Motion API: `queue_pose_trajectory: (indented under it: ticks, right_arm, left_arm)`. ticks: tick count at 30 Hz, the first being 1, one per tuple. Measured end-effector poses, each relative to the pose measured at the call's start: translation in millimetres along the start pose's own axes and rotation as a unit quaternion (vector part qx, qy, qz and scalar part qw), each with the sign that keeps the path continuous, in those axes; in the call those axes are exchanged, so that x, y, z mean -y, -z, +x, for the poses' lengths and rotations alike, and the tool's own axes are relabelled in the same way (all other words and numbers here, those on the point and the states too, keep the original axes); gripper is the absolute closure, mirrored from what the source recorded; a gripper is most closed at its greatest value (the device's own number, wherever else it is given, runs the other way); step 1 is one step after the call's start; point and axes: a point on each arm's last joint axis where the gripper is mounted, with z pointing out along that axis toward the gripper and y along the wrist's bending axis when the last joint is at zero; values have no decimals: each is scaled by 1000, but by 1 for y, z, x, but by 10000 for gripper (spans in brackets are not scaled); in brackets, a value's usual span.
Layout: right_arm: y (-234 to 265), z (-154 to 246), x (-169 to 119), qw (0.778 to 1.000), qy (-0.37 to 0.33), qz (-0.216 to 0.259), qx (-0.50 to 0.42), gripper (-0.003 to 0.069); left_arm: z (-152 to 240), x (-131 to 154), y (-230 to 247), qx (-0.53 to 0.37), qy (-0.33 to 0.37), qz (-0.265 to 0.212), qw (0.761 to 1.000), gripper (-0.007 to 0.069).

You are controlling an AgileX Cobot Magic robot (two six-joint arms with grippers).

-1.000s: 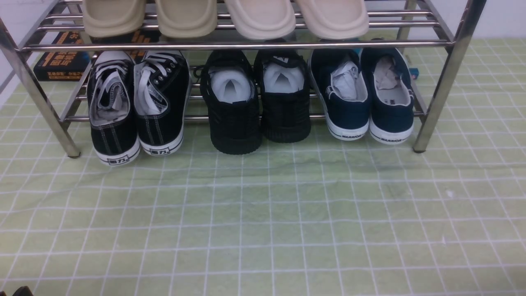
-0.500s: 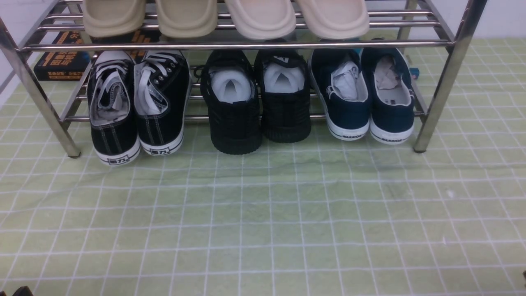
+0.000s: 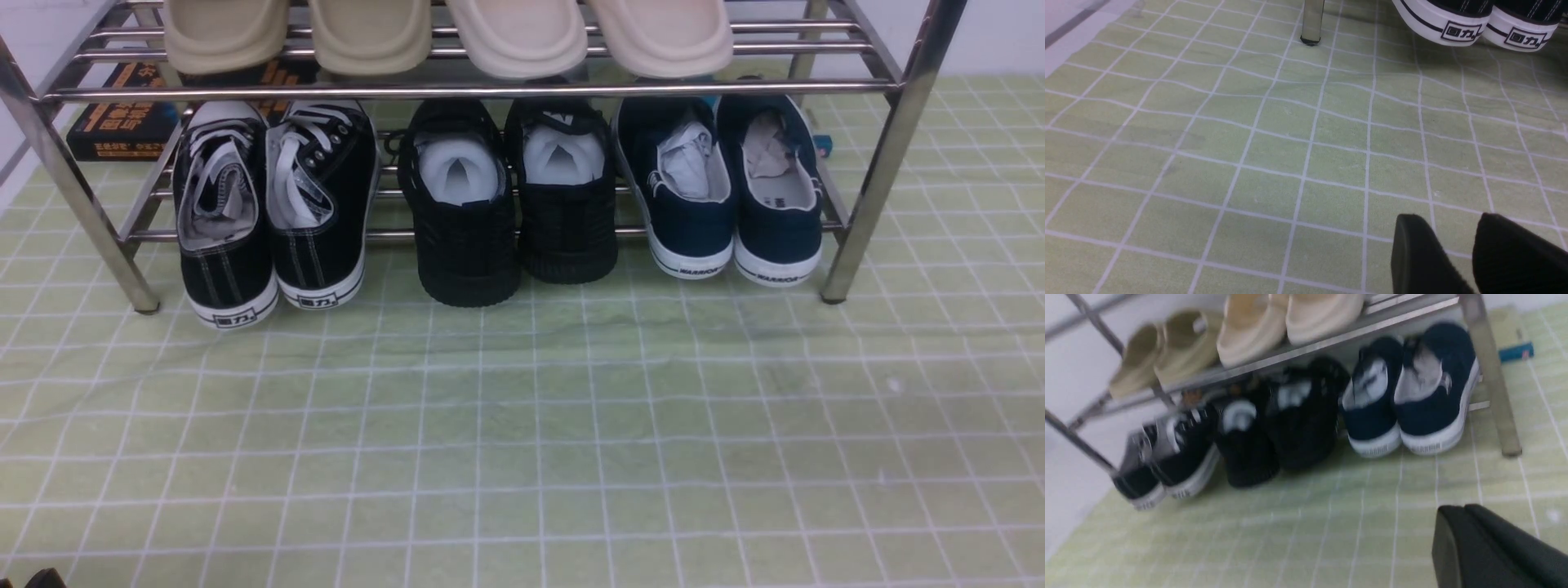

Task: Take the shoes off the shelf with your hand from the green coffee tablecloth.

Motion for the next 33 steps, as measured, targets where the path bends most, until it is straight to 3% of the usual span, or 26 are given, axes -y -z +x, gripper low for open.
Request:
queue_pose_trajectory:
  ticks: [2, 4, 5, 7, 10, 14, 16, 23, 26, 33]
  right_arm:
    - [-20, -5, 4, 995, -3, 6, -96, 659]
    - [-48, -6, 14, 975, -24, 6, -219, 658]
    - [-49, -6, 14, 972, -24, 3, -232, 658]
    - [-79, -7, 26, 945, -47, -5, -323, 657]
    - [-109, -13, 32, 922, -66, -50, -377, 656]
    - [-137, -27, 33, 918, -79, -105, -375, 655]
    - [-143, -34, 34, 921, -74, -106, -368, 655]
    - [-165, -67, 23, 943, 0, -35, -332, 653]
    - [-181, -76, -7, 937, 64, -29, -342, 646]
    - [-231, -75, -48, 922, 121, 18, -366, 590]
  left_arm:
    - [0, 0, 0, 0, 0, 0, 1000, 386]
    - [0, 0, 0, 0, 0, 0, 1000, 386]
    - [0, 0, 0, 0, 0, 0, 1000, 386]
    - [0, 0, 0, 0, 0, 0, 1000, 386]
    - [0, 0, 0, 0, 0, 0, 1000, 386]
    - [0, 0, 0, 0, 0, 0, 1000, 386]
    - [0, 0, 0, 0, 0, 0, 1000, 386]
    - [0, 0, 0, 0, 0, 0, 1000, 386]
    - [0, 0, 0, 0, 0, 0, 1000, 386]
    - [0, 0, 0, 0, 0, 0, 1000, 386]
